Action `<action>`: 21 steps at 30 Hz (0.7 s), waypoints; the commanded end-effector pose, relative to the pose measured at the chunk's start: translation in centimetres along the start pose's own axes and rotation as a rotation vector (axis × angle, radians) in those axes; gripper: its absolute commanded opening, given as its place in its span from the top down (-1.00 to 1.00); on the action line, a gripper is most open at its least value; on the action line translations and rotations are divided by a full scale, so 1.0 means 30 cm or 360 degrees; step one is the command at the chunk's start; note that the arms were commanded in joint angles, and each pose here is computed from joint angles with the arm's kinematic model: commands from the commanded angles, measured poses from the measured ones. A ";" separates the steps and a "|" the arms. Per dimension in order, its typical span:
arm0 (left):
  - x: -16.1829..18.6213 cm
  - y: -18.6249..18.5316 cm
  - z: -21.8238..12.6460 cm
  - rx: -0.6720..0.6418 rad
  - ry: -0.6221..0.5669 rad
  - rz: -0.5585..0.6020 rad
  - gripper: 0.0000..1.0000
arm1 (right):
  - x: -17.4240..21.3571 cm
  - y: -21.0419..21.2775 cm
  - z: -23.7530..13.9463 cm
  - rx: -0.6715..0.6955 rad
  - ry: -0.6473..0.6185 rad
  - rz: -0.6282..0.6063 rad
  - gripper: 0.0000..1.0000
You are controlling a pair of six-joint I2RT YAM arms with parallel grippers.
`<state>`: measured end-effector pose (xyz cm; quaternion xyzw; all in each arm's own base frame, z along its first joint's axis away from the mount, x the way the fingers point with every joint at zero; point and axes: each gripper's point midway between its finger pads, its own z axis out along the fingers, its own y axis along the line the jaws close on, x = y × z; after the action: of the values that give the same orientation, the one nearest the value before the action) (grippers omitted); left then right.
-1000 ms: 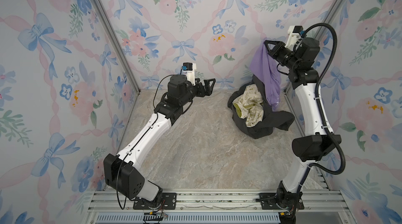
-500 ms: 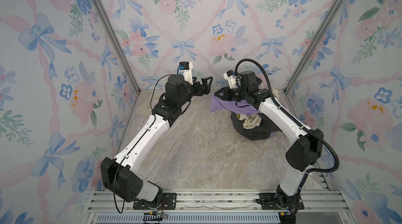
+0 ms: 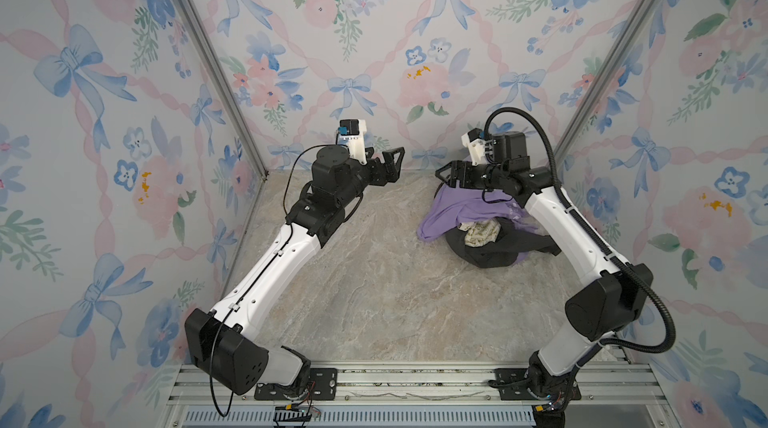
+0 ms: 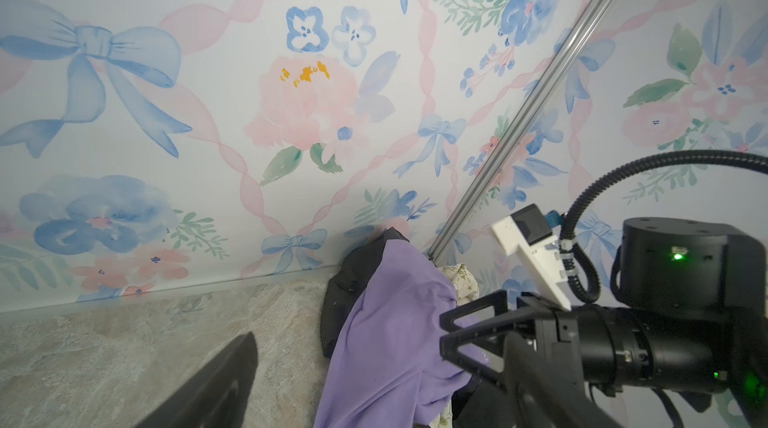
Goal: Pick out a specific cloth from the pile
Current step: 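Swing the held lavender shirt over the pile toward the left gripper, then lift the lavender shirt with the right gripper toward the left gripper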
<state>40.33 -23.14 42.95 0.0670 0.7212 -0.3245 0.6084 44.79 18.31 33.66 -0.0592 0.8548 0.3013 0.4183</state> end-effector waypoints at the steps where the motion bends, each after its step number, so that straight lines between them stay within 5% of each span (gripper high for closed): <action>1: 0.043 -0.057 0.047 0.0091 0.0058 0.0096 -0.86 | -0.087 -0.167 -0.136 0.0251 -0.0250 0.0213 -0.67; 7: 0.093 -0.107 0.091 0.0169 0.0120 0.0137 -0.88 | -0.020 -0.468 -0.267 0.0674 -0.0348 0.0650 -0.67; 12: 0.107 -0.121 0.114 0.0196 0.0137 0.0174 -0.89 | 0.041 -0.549 -0.241 0.0713 -0.0338 0.0950 -0.63; 21: 0.118 -0.148 0.119 0.0239 0.0149 0.0217 -0.94 | 0.145 -0.681 -0.097 0.0730 -0.0277 0.1339 -0.28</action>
<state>40.55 -29.20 40.36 0.1596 0.7276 -0.3303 0.5796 46.40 1.07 23.90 0.3662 0.8298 0.2318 0.3516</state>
